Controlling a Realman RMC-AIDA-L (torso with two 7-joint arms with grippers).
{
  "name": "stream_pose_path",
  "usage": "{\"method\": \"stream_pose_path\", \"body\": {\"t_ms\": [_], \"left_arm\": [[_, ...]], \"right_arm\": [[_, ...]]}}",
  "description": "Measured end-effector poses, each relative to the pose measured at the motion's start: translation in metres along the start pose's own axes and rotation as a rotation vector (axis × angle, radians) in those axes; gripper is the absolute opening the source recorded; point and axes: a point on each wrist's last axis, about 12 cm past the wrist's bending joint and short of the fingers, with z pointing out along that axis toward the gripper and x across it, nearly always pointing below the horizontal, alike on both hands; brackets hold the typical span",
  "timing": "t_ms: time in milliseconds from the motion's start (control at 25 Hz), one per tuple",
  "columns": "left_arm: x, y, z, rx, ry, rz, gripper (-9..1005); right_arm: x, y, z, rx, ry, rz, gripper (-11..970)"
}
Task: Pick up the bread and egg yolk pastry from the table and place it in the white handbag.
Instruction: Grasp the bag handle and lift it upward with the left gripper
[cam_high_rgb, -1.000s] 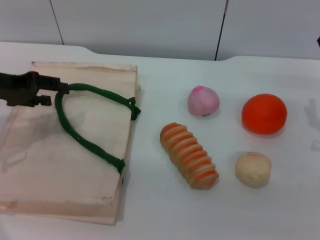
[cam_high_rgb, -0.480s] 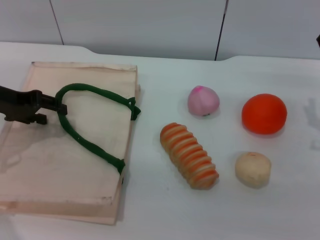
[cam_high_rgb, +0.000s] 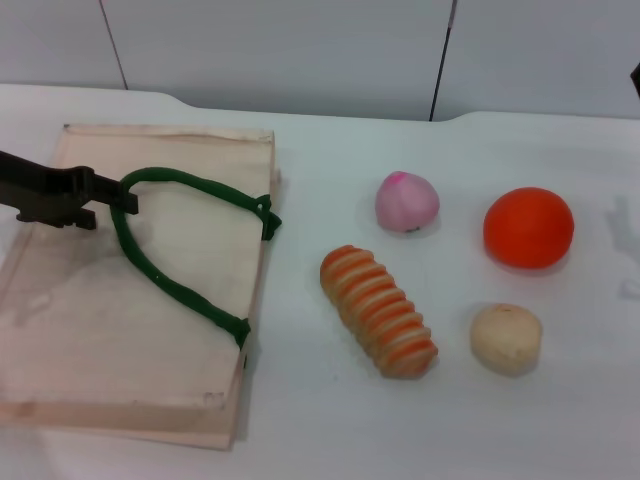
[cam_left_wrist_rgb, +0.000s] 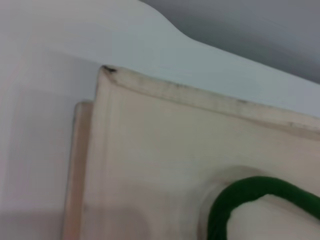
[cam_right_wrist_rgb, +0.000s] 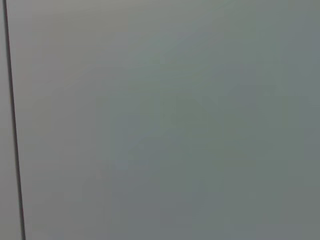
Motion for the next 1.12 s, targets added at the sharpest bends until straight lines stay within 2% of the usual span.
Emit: {"method": "stream_pose_path", "body": {"t_ms": [280, 840, 1040, 1120], "left_arm": [[-0.003, -0.010, 0.019, -0.020, 0.028, 0.042, 676], [-0.002, -0.011, 0.032, -0.074, 0.039, 0.078, 673], [-0.001, -0.012, 0.036, -0.095, 0.053, 0.100, 431], [-0.001, -0.014, 0.039, -0.099, 0.059, 0.105, 389]], "right_arm": [[0.000, 0.001, 0.000, -0.003, -0.001, 0.003, 883], [-0.003, 0.004, 0.000, -0.008, -0.017, 0.007, 883], [-0.003, 0.005, 0.000, -0.011, -0.017, 0.008, 883], [-0.003, 0.005, 0.000, -0.013, -0.018, 0.009, 883]]}}
